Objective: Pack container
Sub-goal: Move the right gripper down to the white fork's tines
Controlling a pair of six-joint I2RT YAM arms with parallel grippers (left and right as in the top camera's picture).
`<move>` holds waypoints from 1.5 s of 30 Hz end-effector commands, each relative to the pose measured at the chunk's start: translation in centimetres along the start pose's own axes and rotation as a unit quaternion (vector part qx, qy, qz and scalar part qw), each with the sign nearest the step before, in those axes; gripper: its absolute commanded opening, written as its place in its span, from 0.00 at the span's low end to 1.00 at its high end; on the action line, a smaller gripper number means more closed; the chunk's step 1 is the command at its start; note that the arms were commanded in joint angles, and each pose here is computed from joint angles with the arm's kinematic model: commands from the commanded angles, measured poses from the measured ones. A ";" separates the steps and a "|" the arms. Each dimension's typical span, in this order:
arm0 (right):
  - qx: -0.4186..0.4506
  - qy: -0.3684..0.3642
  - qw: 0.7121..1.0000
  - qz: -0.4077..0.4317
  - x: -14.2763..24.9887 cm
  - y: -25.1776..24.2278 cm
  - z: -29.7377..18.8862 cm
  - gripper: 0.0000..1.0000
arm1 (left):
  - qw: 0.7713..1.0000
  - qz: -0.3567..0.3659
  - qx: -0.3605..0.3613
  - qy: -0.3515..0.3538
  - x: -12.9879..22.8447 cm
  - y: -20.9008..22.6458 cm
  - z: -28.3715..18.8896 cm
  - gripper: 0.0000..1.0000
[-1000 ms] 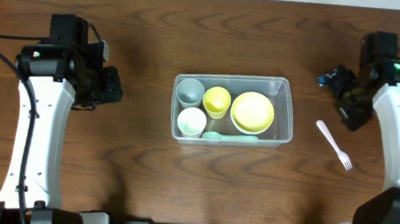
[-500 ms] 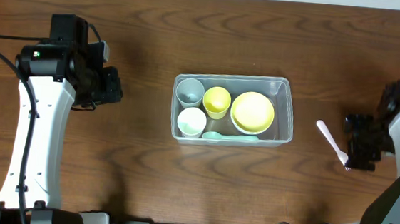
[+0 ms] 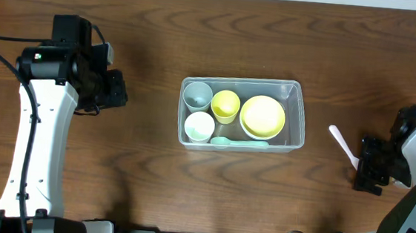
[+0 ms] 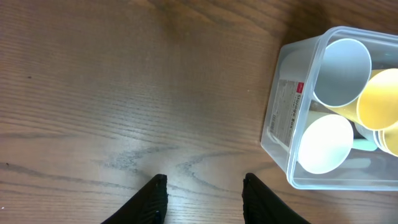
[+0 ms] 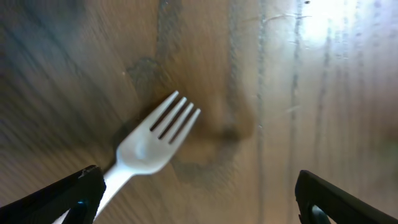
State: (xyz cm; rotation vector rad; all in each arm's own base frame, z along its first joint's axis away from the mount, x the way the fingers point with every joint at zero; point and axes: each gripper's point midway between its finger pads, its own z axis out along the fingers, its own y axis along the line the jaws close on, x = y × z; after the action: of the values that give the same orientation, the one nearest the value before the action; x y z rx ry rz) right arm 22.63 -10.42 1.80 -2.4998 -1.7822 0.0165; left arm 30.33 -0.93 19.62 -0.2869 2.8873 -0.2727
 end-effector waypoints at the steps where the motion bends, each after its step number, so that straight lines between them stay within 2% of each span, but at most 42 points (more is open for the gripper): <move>1: -0.006 -0.018 0.999 0.031 -0.8 -0.1 0.3 0.99 | 1.000 -0.002 0.001 0.001 0.3 -0.1 -0.2 0.40; 19: -0.032 -0.038 0.997 0.056 -1.6 0.7 1.1 0.99 | 1.000 -0.003 0.001 0.004 0.5 0.0 -0.2 0.40; 27: -0.027 -0.058 0.996 0.057 -2.2 0.3 1.4 0.93 | 1.000 -0.003 0.001 0.004 0.5 0.0 -0.2 0.40; 36: -0.032 -0.059 0.996 0.056 -2.3 0.4 1.6 0.97 | 1.000 -0.003 0.000 0.006 0.6 0.0 -0.2 0.40; 45: -0.024 -0.057 0.997 0.056 -2.1 -0.3 2.2 0.95 | 1.000 -0.003 0.000 0.007 0.6 0.0 -0.2 0.40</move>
State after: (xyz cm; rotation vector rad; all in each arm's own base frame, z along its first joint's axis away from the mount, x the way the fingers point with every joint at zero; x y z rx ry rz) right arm 22.36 -11.94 -0.26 -2.6551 -1.7287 0.0867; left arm 29.96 -0.95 19.53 -0.2905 2.9026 -0.2732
